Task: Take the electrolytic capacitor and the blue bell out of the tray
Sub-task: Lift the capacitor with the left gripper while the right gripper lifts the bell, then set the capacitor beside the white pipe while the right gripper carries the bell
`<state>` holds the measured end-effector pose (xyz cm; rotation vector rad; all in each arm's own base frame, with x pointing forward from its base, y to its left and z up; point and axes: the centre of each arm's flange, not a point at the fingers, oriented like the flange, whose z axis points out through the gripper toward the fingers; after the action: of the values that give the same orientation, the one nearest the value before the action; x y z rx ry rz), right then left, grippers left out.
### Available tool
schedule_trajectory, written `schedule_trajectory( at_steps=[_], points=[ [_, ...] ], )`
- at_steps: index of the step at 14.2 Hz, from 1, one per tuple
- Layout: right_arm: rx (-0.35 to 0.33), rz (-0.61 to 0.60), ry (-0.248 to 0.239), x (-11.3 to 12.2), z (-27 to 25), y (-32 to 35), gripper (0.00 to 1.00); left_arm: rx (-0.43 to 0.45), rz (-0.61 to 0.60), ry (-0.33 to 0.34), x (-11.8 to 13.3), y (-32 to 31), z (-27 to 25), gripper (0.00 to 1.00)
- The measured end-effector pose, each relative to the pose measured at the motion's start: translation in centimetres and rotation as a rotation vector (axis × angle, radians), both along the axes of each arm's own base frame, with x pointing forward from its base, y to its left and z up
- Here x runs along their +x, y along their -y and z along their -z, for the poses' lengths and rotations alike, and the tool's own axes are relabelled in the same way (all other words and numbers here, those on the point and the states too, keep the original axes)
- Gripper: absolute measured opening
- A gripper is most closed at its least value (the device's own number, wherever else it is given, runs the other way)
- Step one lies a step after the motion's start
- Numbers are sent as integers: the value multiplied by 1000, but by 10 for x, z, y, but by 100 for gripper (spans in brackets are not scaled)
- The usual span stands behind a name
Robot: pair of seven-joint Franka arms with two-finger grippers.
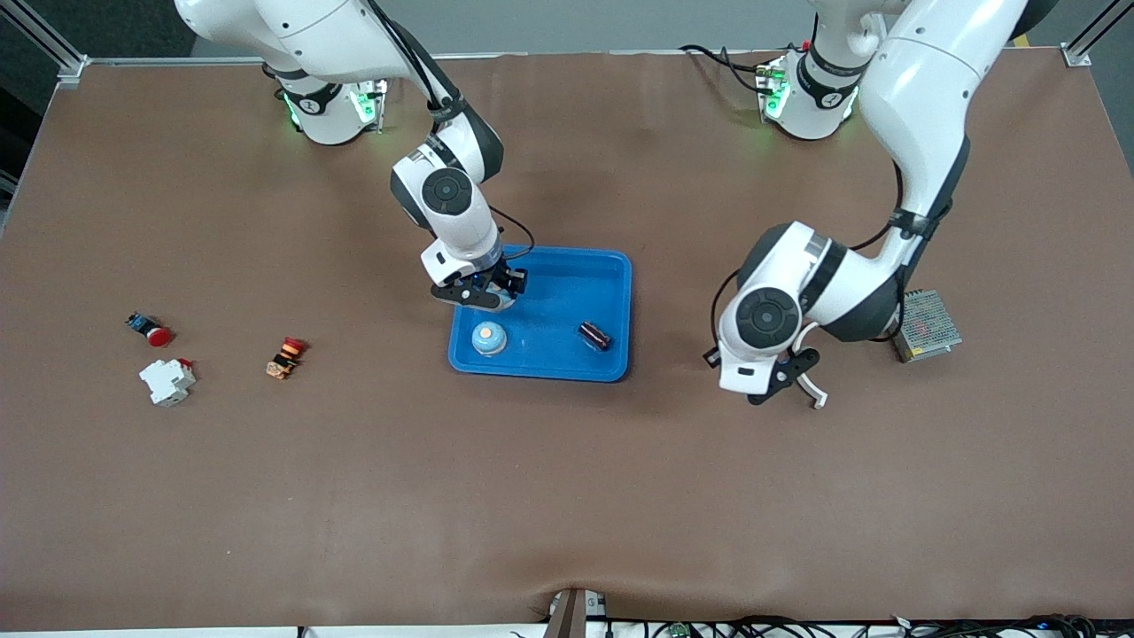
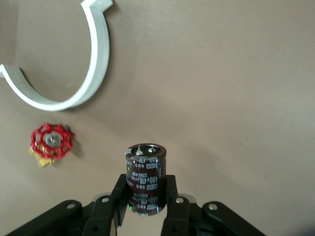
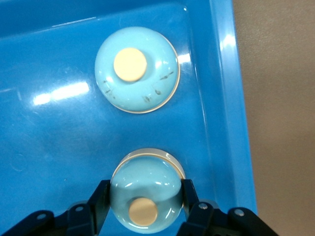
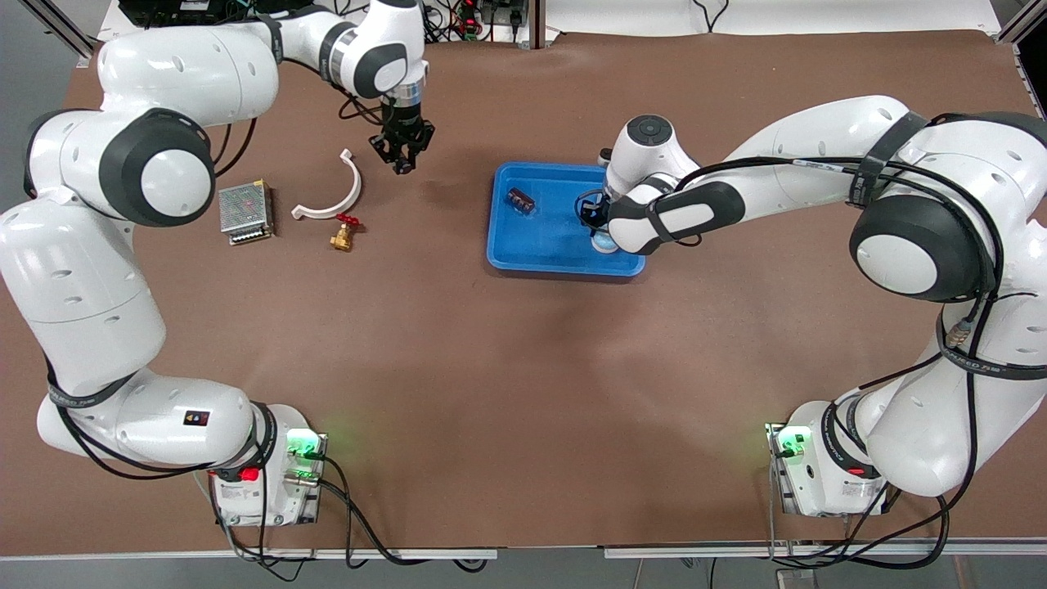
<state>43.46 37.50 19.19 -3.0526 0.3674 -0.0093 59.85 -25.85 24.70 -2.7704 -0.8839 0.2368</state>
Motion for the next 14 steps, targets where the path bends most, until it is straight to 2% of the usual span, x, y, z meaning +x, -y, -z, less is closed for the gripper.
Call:
schedule_trajectory(
  at_steps=[2, 4, 8, 9, 11, 14],
  points=[
    [-3, 1, -1, 5, -5, -1, 63, 8, -11, 12, 9, -22, 20, 34],
    [-30, -12, -24, 15, -21, 7, 63, 20, -7, 22, 16, -38, 40, 34],
    [-68, -91, -71, 56, -85, 70, 63, 11, -1, 28, 18, -45, 63, 34],
    [-69, -112, -75, 64, -99, 88, 63, 17, 9, 33, 18, -44, 64, 39],
    [-69, -147, -78, 72, -116, 113, 63, 18, 18, 45, 20, -42, 61, 59],
    [-72, -182, -91, 68, -110, 139, 63, 4, 21, 78, 29, -32, 46, 88]
  ],
)
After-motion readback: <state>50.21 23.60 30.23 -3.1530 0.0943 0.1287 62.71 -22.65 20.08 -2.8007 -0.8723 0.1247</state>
